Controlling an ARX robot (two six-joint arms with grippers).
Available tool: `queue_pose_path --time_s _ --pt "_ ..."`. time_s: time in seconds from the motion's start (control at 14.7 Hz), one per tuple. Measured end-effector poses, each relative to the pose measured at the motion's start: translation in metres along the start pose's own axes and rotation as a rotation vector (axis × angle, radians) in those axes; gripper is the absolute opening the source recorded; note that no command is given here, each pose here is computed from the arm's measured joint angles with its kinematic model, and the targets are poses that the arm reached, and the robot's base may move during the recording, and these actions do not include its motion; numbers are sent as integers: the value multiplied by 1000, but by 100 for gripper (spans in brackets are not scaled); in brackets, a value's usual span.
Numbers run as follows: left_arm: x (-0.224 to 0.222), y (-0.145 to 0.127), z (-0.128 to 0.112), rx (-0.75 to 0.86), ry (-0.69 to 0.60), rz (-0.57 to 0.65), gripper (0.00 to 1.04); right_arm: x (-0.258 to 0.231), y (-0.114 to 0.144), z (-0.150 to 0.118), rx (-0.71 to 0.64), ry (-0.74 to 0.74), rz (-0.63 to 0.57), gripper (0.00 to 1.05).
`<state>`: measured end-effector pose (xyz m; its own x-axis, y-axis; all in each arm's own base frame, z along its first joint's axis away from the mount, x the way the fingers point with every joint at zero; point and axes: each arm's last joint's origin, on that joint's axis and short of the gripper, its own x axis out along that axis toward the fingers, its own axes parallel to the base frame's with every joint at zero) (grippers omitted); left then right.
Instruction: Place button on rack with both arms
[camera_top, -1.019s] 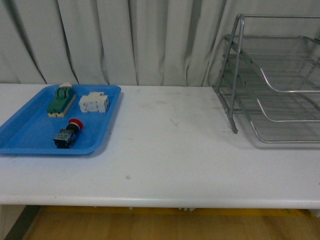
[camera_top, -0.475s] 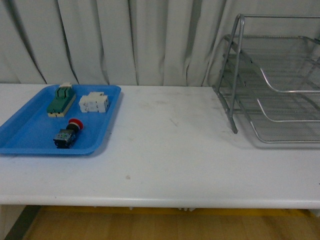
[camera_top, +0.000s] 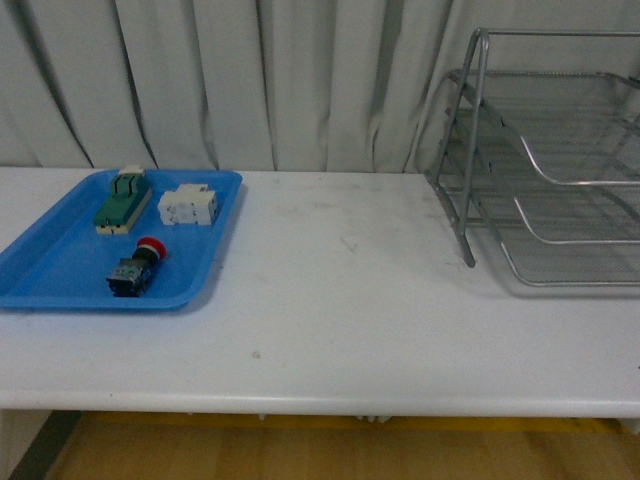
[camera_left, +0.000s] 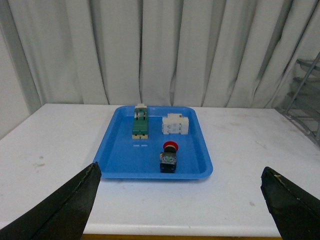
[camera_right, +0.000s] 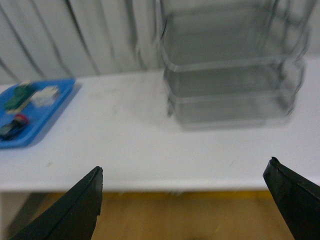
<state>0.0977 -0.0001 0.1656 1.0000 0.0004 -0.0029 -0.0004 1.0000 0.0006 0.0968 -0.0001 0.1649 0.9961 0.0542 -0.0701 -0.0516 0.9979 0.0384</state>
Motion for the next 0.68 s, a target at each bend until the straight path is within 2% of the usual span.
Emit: queue_pose_path --time_s 0.07,0.14,0.27,0.54,0.68 --pt "0 0 0 0 -1 -3 98 3 -2 1 136 151 78 98" --pt "0 0 0 0 0 -1 98 14 -9 31 277 78 163 98" --pt "0 0 0 0 0 -1 98 31 -24 58 301 -7 118 98" --pt "0 0 0 0 0 -1 98 101 -77 103 375 -152 -18 98" --pt "0 0 0 0 0 -1 98 146 -105 112 492 -169 -52 98"
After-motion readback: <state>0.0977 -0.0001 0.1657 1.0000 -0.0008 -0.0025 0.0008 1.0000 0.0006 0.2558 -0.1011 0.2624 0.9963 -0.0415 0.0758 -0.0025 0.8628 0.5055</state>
